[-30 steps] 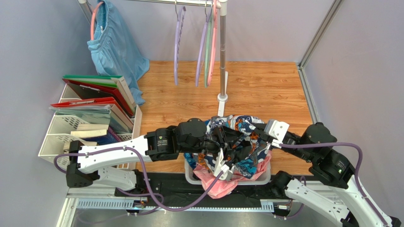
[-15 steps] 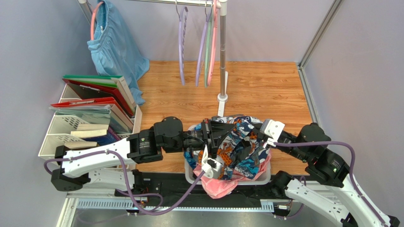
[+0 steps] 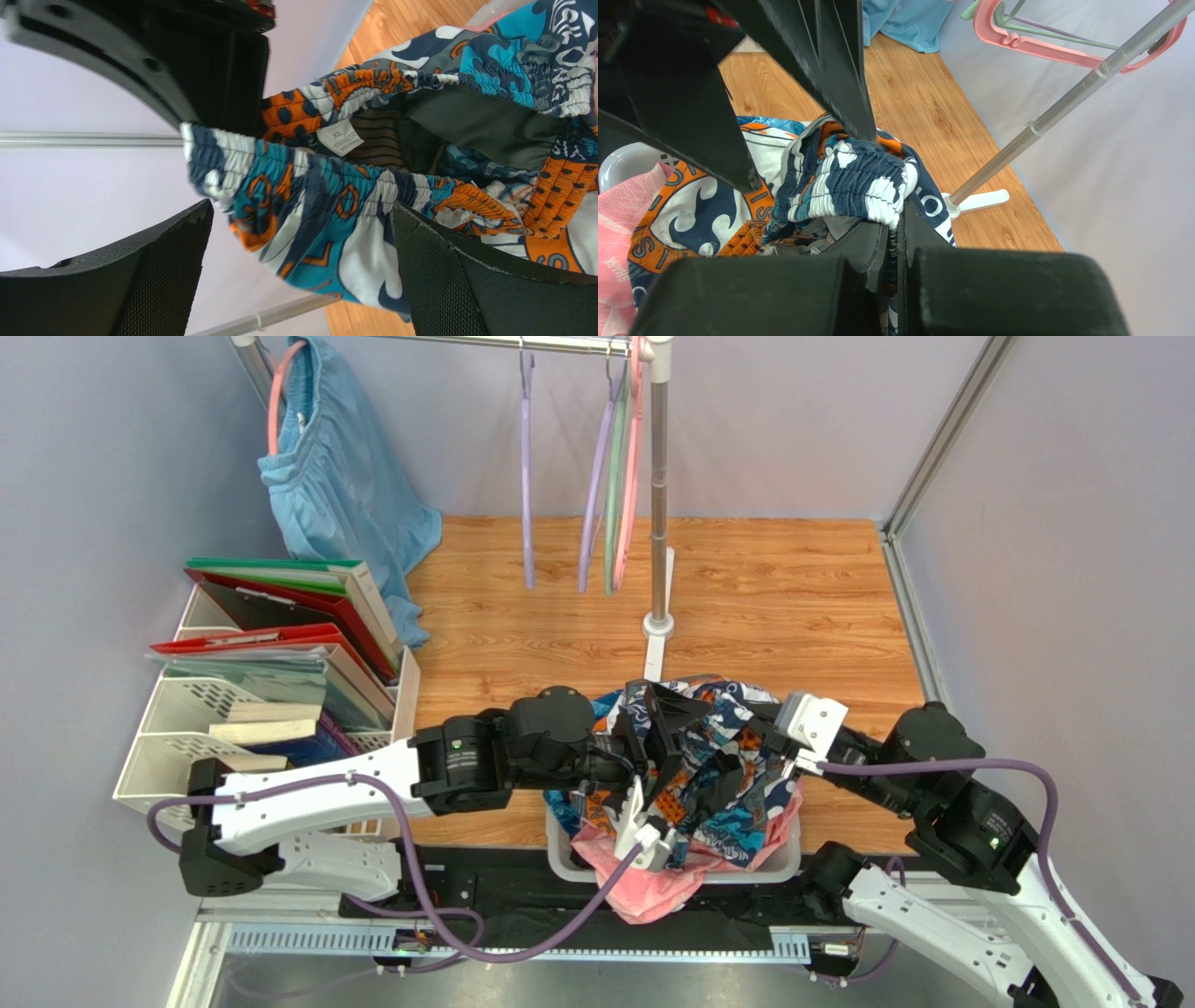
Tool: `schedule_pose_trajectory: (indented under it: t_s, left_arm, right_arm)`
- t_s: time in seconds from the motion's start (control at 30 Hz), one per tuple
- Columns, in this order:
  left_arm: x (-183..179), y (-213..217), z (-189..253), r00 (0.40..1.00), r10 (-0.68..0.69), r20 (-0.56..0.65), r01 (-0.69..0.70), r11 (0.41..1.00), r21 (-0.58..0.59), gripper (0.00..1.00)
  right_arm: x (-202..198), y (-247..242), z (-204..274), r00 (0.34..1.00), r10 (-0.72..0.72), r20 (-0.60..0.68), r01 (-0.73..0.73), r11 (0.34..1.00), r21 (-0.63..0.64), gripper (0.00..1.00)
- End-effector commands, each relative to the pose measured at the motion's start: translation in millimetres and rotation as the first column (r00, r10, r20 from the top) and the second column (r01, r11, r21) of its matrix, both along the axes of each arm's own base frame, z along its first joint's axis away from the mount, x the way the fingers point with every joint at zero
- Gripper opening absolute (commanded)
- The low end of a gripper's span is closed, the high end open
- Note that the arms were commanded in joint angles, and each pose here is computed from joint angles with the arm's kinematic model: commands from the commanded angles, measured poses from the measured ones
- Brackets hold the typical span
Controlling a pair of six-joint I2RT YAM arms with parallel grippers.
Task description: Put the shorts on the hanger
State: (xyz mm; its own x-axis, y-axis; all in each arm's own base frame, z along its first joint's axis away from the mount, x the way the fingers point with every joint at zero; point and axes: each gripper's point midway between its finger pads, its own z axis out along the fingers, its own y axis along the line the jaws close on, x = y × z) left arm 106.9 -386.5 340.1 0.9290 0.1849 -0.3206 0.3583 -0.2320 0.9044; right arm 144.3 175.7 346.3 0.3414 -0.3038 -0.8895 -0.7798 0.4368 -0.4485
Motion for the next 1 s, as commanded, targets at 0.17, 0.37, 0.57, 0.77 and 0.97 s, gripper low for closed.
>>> schedule_pose_trajectory:
  t_s: [0.17,0.37,0.57,0.77,0.97]
  left_arm:
    - [24,-24,27,0.994,0.090,0.059,-0.081,0.988,-0.134,0.62]
    - [29,-7,61,0.990,0.138,0.015,-0.132,0.971,-0.198,0.02]
    - [52,17,83,0.945,0.210,-0.251,-0.258,0.950,-0.174,0.00]
    - [117,30,82,0.650,0.388,-0.654,-0.553,0.832,-0.056,0.00]
    - [142,24,40,0.313,0.484,-0.817,-0.673,0.720,0.169,0.00]
  right_arm:
    - [-14,-6,28,0.998,0.030,0.059,-0.034,0.997,0.071,0.00]
    - [-1,-6,23,0.998,-0.022,0.058,0.017,0.997,0.075,0.03]
    - [48,-33,43,0.943,-0.326,0.067,0.319,0.943,0.095,0.62]
    - [19,-44,40,0.968,-0.249,0.025,0.249,0.968,0.029,0.82]
    - [-42,-35,-9,0.988,0.036,-0.148,-0.063,0.981,-0.185,0.78]
